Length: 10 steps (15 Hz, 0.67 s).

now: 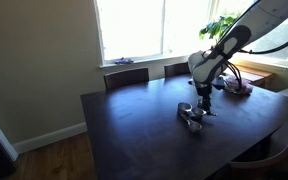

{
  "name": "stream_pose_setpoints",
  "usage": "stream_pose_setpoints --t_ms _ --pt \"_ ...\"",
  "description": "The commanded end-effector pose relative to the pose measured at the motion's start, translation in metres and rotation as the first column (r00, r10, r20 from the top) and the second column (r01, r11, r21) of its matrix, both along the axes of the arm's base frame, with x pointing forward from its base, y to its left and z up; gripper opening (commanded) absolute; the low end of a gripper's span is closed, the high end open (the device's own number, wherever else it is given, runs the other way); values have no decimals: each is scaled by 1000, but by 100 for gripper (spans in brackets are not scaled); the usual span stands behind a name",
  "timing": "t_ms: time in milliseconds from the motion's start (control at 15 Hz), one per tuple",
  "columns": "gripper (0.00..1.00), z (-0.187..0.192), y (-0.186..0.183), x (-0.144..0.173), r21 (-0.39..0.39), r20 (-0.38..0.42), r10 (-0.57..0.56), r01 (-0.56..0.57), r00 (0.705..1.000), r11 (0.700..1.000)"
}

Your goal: Stack the pots in order of size

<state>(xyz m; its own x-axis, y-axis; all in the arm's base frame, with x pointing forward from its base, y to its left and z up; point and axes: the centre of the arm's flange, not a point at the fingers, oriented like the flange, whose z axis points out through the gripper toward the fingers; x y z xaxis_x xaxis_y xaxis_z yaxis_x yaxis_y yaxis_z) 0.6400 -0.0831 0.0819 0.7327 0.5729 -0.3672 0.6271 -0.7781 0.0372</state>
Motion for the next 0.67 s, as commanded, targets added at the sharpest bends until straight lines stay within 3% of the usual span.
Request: stream_pose_setpoints --t_ms 0,267,533,600 --pt "100 -7 -2 13 4 8 41 -41 999 999" --pt "98 -13 -1 13 9 3 55 -55 998 998" --pt "88 -16 0 13 10 -8 63 -62 998 998" --pt "78 -17 0 14 15 -11 64 -64 998 998"
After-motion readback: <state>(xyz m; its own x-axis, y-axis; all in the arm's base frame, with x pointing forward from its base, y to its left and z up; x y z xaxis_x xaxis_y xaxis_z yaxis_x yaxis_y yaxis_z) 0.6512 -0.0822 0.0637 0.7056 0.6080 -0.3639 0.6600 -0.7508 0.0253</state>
